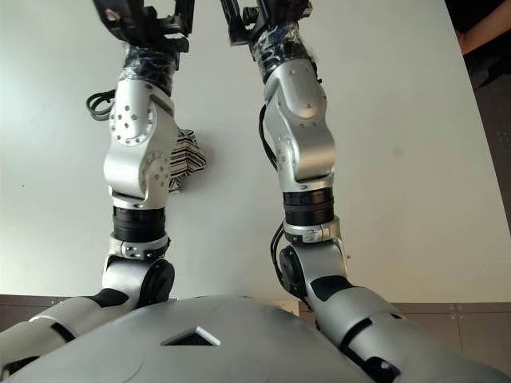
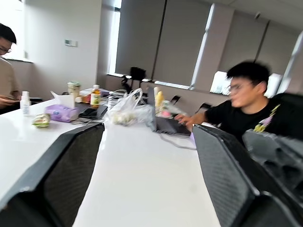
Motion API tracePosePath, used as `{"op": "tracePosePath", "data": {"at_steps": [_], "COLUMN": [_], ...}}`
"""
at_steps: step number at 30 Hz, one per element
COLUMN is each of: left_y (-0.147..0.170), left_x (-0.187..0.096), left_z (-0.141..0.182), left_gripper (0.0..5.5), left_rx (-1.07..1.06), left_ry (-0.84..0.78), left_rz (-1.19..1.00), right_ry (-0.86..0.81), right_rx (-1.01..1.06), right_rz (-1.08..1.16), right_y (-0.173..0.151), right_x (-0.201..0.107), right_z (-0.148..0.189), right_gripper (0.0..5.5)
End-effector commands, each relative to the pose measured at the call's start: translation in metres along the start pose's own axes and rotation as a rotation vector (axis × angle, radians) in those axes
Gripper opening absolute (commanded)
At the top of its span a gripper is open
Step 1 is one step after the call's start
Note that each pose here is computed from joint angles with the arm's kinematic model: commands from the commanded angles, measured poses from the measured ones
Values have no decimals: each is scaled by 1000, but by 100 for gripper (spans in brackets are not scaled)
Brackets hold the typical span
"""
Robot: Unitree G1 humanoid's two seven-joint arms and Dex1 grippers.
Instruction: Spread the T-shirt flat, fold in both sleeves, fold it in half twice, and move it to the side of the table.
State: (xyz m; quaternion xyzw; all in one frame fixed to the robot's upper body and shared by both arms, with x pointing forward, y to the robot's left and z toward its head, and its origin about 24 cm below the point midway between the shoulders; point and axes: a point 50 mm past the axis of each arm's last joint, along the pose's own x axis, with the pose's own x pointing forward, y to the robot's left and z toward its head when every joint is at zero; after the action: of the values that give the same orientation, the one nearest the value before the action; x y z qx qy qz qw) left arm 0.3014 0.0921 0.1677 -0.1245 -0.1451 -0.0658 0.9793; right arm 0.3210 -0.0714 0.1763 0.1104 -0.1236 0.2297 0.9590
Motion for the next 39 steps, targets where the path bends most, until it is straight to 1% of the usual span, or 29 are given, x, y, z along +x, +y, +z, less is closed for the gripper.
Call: {"op": "tracePosePath", "data": {"at_steps": [1,3,5,7,9,11,14,17,19,21,23,25,29,32,33,34,37,39], "left_y": [22,30,35,35,36,37,32,22,18,20,23,25,26,29,28,29,36,39], "left_x": [-8,-11,-15,-17,-18,-22,-29,-33,-40,-44,-45,-44,-43,-41,-39,-38,-34,-24], "left_z": [12,13,6,-4,-9,-13,-22,-26,-36,-52,-58,-55,-55,-60,-60,-58,-52,-45], "left_gripper": [344,344,344,344,344,344,344,344,344,344,344,344,344,344,344,344,344,344], "left_rx": [58,119,145,205,296,325,199,125,89,87,99,103,136,130,132,147,166,196], "left_ry": [-8,-4,31,73,82,90,136,145,185,241,234,196,182,224,220,208,175,135], "left_rz": [-3,42,124,178,215,225,215,171,156,140,128,130,143,168,169,174,201,162], "right_ry": [11,3,75,114,97,91,94,81,88,98,126,111,49,84,97,106,124,120], "right_rx": [-30,-153,-280,-335,-347,-369,-344,-314,-287,-270,-252,-217,-258,-302,-358,-392,-400,-412], "right_rz": [32,-51,-126,-173,-224,-271,-325,-293,-276,-276,-278,-307,-326,-346,-349,-351,-301,-257], "right_y": [-12,-17,-15,-13,-11,-11,-11,0,4,2,0,-4,-6,-10,-13,-16,-14,-12], "right_x": [-11,-15,-18,-23,-26,-29,-36,-39,-42,-44,-47,-47,-44,-43,-42,-41,-35,-30], "right_z": [5,3,-11,-23,-24,-25,-27,-25,-29,-38,-49,-51,-46,-49,-49,-49,-49,-46], "right_gripper": [368,368,368,368,368,368,368,368,368,368,368,368,368,368,368,368,368,368]}}
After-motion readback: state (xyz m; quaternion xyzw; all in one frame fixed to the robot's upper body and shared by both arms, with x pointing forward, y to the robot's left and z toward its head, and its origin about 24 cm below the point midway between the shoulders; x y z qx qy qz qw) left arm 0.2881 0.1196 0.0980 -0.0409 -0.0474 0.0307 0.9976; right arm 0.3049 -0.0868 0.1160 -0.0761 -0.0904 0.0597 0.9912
